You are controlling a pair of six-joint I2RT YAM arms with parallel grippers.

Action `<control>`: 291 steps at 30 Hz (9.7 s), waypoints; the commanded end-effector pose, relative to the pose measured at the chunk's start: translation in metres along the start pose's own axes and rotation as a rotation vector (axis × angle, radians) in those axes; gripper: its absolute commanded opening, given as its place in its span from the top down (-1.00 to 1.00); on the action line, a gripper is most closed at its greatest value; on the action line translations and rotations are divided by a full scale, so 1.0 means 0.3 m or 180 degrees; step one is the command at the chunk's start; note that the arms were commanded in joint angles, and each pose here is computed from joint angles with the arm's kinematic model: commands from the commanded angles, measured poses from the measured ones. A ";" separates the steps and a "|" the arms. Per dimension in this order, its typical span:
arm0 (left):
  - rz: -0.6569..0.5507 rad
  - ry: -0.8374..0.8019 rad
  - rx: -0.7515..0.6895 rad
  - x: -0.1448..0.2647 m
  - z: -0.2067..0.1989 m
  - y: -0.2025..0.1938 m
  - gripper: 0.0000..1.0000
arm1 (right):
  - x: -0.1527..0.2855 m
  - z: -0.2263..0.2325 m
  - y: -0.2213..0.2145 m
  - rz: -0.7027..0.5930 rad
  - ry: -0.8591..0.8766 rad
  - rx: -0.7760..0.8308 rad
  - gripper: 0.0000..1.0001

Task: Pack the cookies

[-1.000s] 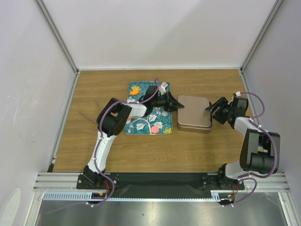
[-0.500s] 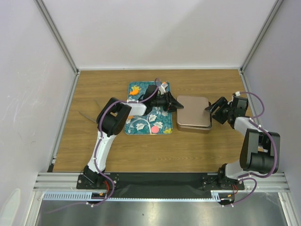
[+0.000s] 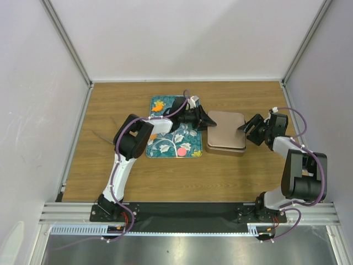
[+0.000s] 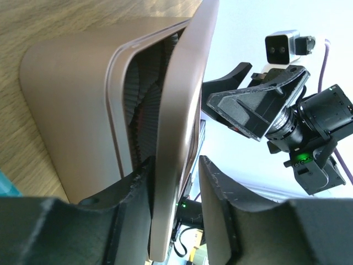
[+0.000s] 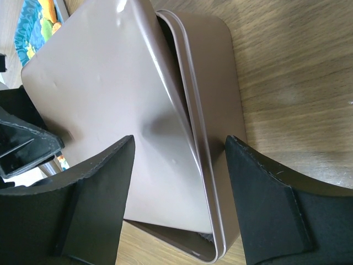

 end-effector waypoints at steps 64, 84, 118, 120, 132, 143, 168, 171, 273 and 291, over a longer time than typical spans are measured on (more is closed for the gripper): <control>-0.0373 0.0487 -0.0541 0.163 0.035 0.046 0.14 | -0.017 0.036 0.023 -0.0010 0.0038 0.0261 -0.43; -0.0295 0.0696 -0.0721 0.094 0.045 0.062 0.09 | -0.016 0.062 0.023 -0.0012 0.0065 0.0375 -0.47; 0.0035 0.1221 -0.1408 0.015 0.034 0.020 0.11 | -0.017 0.107 0.021 -0.0008 0.0100 0.0559 -0.47; 0.0042 0.1249 -0.1424 0.012 0.034 0.019 0.11 | -0.020 0.109 0.021 0.0004 0.0115 0.0561 -0.47; 0.0119 0.1398 -0.1617 0.007 0.026 0.002 0.10 | -0.032 0.139 0.027 0.0016 0.0185 0.0668 -0.49; 0.0136 0.1475 -0.1780 0.002 -0.011 -0.037 0.11 | -0.031 0.163 0.035 0.0004 0.0259 0.0738 -0.61; 0.0099 0.1537 -0.1863 0.003 -0.068 -0.141 0.12 | -0.031 0.172 0.032 0.0018 0.0311 0.0696 -0.67; 0.0099 0.1544 -0.1868 0.005 -0.070 -0.150 0.12 | -0.029 0.175 0.033 0.0016 0.0328 0.0695 -0.68; -0.0118 0.1246 -0.1644 -0.016 -0.081 -0.203 0.14 | -0.120 -0.057 0.103 0.0239 -0.0293 -0.0237 -0.12; -0.1087 0.1124 -0.2192 0.227 -0.446 -0.129 -0.22 | 0.112 0.102 0.355 -0.0354 -0.0469 0.0165 -0.57</control>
Point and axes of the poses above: each gripper's point midway between its finger pads, its own x axis back along the fingers, its own z axis along the line the jaws close on, y = z × x, the point moved 6 cm from there along x, back along the fingers, and after that the axes turned 14 degrees about x, right-handed, at the moved point
